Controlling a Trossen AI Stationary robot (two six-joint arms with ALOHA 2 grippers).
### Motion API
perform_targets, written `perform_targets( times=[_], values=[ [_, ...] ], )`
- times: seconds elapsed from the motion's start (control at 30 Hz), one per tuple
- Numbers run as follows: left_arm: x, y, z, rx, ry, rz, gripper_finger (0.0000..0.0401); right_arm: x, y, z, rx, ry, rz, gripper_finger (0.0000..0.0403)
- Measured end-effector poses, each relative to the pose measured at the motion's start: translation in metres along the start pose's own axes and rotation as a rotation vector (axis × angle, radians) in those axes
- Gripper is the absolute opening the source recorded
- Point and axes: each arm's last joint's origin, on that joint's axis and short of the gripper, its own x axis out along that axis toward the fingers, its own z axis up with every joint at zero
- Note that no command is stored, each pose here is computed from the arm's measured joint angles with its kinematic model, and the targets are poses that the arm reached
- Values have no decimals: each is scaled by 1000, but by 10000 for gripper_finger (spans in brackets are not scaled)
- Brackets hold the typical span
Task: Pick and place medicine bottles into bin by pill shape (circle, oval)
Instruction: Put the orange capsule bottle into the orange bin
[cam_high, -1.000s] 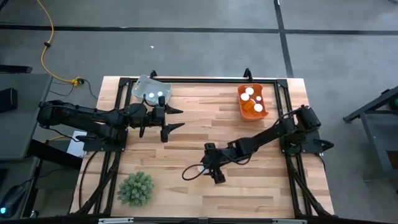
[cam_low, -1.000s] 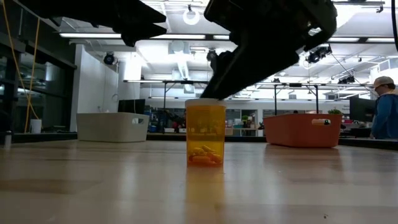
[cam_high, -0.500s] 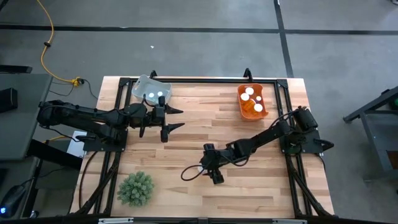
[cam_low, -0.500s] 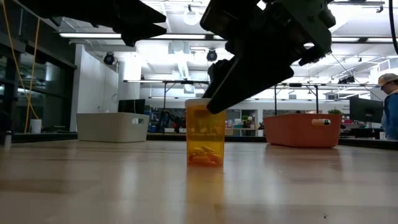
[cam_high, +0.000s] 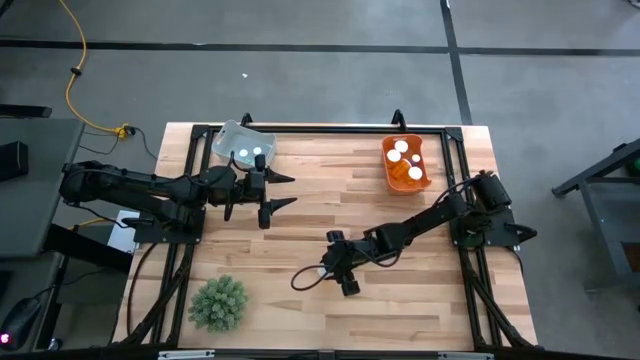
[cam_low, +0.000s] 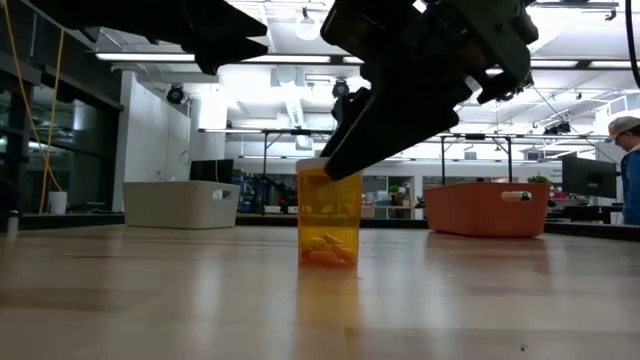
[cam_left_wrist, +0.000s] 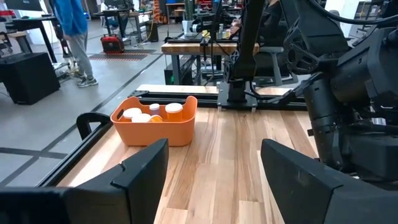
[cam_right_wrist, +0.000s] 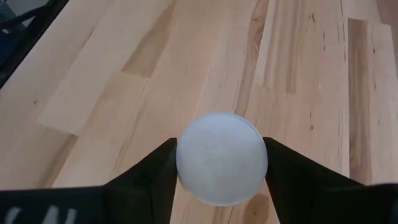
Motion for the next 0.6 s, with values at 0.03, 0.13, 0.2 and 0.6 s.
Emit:
perform_targets(
  times=[0.03,0.13,0.2,0.6],
  values=[
    [0,0,0,0,0,0,245,-1,0,0,-5,3,-2,188],
    [0,0,0,0,1,0,245,-10,-3,0,-37,45,-51,194],
    [0,0,-1,1,5,0,245,-22,-7,0,-49,82,-113,195],
    [0,-1,-4,5,41,-10,245,-100,-31,-12,50,158,-351,190]
  ],
)
